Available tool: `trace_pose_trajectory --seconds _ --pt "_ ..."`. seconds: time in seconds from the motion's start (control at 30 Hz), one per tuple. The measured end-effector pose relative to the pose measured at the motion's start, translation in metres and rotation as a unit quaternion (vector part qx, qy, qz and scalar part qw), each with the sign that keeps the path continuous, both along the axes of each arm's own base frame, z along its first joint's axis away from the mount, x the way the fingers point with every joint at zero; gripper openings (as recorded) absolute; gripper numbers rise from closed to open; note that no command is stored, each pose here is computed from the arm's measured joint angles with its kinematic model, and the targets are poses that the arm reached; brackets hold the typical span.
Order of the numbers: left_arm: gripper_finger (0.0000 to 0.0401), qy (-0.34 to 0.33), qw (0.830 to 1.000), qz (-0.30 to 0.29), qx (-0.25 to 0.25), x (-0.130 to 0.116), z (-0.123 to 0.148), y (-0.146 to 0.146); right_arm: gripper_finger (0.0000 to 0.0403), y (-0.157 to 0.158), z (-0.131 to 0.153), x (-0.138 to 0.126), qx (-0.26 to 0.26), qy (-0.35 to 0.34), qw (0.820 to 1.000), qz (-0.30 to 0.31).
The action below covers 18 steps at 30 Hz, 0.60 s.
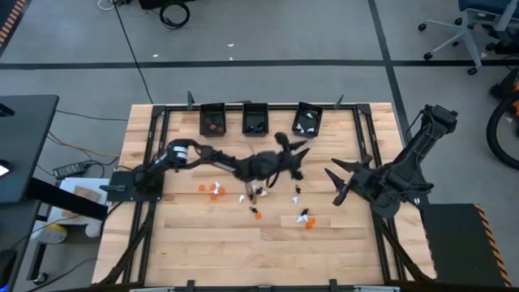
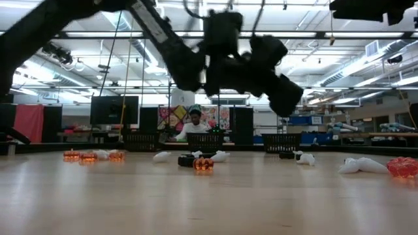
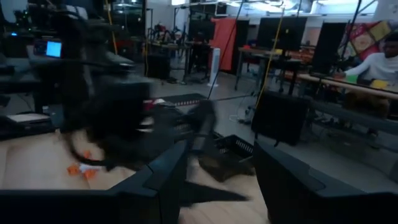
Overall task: Sort Halloween decoration
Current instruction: Put the white ghost toy into the right black basket
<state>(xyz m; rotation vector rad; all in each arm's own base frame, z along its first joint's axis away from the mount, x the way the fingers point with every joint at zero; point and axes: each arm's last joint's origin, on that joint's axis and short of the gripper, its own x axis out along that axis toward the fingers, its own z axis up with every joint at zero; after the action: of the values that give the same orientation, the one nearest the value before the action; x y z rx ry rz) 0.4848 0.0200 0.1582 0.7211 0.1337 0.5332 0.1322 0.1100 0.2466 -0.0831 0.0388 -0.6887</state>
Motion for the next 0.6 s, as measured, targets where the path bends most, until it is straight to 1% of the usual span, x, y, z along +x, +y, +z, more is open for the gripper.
trace_pose_trajectory --seconds 0.07,0.13,0.23,0.3,0.33,0.4,0.47,0.53,0.6 --pt "0.0114 0.032 0.999 0.0 0.029 -0.012 -0.001 -0.02 0.0189 0.0 0.0 0.0 -0.001 -0.002 1.0 -0.003" --pt "0.0114 0.075 0.994 -0.006 0.074 -0.022 -0.008 -0.041 0.0189 0.0 0.001 0.0 0.002 -0.004 1.0 -0.002" --pt "0.0114 0.145 0.977 -0.016 0.155 -0.036 -0.021 -0.073 0.0189 0.0 0.001 0.0 0.005 -0.006 1.0 -0.002" --pt "0.0114 0.171 0.966 -0.03 0.19 -0.047 -0.031 -0.091 0.0189 0.001 0.001 0.0 0.008 -0.008 1.0 -0.002" --pt "0.0114 0.178 0.963 -0.037 0.199 -0.053 -0.036 -0.097 0.0189 0.001 0.001 0.0 0.008 -0.008 1.0 -0.001" --pt "0.0114 0.178 0.962 -0.042 0.202 -0.066 -0.046 -0.106 0.0189 0.001 0.001 0.001 0.01 -0.009 1.0 0.0" --pt "0.0114 0.156 0.967 -0.037 0.197 -0.084 -0.047 -0.113 0.0189 0.002 0.0 0.001 0.009 -0.008 1.0 0.0" --pt "0.0114 0.108 0.978 -0.034 0.174 -0.104 -0.039 -0.116 0.0189 0.003 -0.001 0.002 0.008 -0.007 1.0 0.001" --pt "0.0114 0.066 0.988 -0.041 0.136 -0.123 -0.03 -0.118 0.0189 0.003 -0.001 0.003 0.008 -0.007 1.0 0.0"
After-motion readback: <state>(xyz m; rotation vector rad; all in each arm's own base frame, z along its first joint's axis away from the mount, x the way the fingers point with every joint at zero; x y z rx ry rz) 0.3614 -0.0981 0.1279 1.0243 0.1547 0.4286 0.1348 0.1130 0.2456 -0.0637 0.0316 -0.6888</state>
